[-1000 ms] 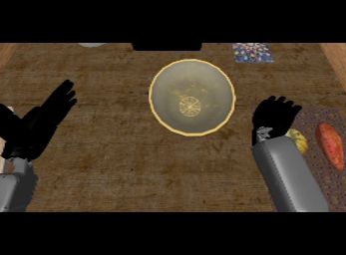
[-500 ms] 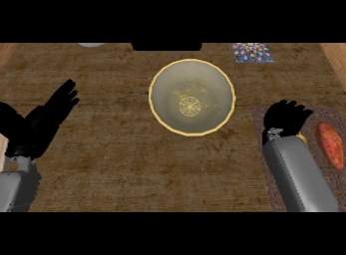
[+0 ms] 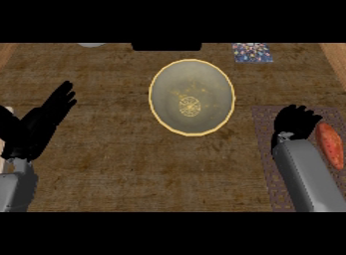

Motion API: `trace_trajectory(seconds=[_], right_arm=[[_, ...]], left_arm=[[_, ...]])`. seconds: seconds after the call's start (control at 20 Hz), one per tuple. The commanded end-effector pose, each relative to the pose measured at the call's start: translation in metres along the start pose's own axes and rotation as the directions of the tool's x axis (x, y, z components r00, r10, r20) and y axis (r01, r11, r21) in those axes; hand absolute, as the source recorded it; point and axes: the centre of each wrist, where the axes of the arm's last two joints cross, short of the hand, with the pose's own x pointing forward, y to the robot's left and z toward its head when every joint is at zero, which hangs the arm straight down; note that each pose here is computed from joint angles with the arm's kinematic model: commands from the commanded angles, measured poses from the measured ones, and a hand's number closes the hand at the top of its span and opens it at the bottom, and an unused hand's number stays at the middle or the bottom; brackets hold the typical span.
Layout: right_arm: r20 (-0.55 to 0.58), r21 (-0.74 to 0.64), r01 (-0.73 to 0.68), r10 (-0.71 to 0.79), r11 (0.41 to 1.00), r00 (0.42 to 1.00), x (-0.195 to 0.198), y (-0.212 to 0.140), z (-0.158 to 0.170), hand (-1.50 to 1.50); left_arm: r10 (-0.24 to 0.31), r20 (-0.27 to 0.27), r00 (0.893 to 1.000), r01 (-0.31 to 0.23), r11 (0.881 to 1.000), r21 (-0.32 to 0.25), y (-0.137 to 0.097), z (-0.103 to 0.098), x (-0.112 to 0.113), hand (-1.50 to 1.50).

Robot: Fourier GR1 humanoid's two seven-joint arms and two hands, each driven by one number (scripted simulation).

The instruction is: Pick the squash from the placemat and place it in the bowl

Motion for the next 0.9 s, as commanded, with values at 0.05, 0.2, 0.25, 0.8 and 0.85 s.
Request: trace_trajectory(seconds=[0.05,0.2,0.25,0.8,0.85], right_arm=[[0.0,0.007,0.007,-0.007,1.0,1.0,-0.006,-0.005,-0.01,-1.5],[0.029,0.0,-0.025,0.025,1.0,0.999,-0.008,0.018,-0.025,1.5],[0.062,-0.052,-0.013,0.016,0.999,0.998,-0.003,0.014,-0.018,1.5],[0.108,-0.117,-0.017,0.03,0.993,0.994,-0.006,0.019,-0.02,1.5],[0.125,-0.114,-0.029,0.044,0.993,0.991,0.015,0.009,-0.02,1.5]], left_arm=[[-0.004,-0.006,1.0,0.004,1.0,0.002,0.005,0.001,0.006,0.0],[0.017,0.009,1.0,-0.017,1.0,-0.003,0.005,-0.004,0.006,0.0],[0.002,0.005,1.0,-0.002,1.0,-0.005,0.005,-0.004,0.017,0.0],[-0.011,-0.001,1.0,0.011,1.0,0.006,0.002,-0.006,0.003,0.0],[-0.009,-0.003,1.0,0.009,1.0,-0.008,0.0,-0.001,0.011,0.0]])
